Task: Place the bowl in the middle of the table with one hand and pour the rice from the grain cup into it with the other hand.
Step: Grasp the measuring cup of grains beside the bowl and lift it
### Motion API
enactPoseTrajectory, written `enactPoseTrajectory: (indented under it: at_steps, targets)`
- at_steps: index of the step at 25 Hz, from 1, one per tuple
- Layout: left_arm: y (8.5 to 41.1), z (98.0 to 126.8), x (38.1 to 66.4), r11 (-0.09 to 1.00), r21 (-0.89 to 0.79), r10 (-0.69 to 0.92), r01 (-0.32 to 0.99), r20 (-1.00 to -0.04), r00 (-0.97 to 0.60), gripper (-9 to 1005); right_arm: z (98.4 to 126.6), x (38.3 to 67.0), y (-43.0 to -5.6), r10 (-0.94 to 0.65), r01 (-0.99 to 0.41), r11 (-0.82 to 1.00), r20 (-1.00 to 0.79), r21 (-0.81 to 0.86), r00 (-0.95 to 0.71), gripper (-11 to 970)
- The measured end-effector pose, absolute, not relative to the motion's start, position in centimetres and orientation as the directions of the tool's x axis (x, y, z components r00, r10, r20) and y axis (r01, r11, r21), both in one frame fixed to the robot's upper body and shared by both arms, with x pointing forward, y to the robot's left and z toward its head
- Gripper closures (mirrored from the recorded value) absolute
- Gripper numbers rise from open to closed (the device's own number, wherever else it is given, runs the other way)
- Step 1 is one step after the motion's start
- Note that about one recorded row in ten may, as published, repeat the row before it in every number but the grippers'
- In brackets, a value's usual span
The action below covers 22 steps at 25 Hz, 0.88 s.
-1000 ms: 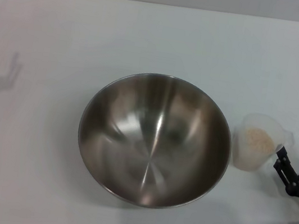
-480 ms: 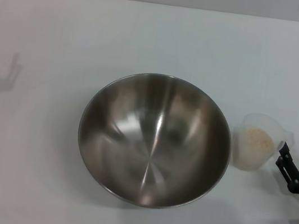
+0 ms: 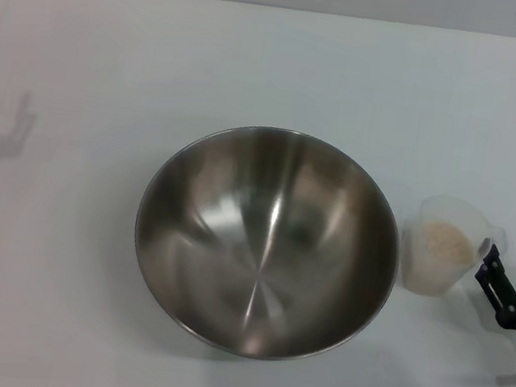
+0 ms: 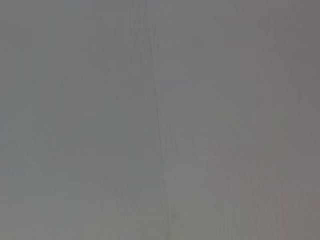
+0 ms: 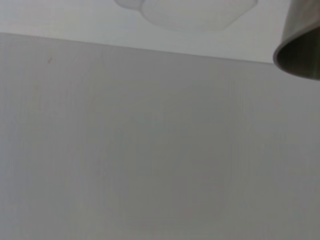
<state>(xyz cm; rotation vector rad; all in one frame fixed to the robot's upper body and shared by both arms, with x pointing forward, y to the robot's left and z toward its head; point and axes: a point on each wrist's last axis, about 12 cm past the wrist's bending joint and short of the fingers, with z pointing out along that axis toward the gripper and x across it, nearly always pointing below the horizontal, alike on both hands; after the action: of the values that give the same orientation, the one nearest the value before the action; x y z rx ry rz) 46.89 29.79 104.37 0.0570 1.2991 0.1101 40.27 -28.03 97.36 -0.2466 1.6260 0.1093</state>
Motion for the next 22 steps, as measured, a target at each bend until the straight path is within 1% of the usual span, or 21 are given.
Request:
enactPoseTrajectory:
  at_steps: [7,22]
  targets:
    - [29.82,104.32,46.86,0.993,0.105,0.114,-0.050,-0.958,0.262,192,97.67,40.16,-27.99,-0.084,-0.223,0.972,-0.996,-0.076,-0.026,193]
    - [29.97,104.09,46.77,0.994,0.098,0.107,-0.047,-0.962,0.253,191,97.71,40.54,-27.90,-0.088,-0.229,0.970,-0.996,-0.080,-0.025,194]
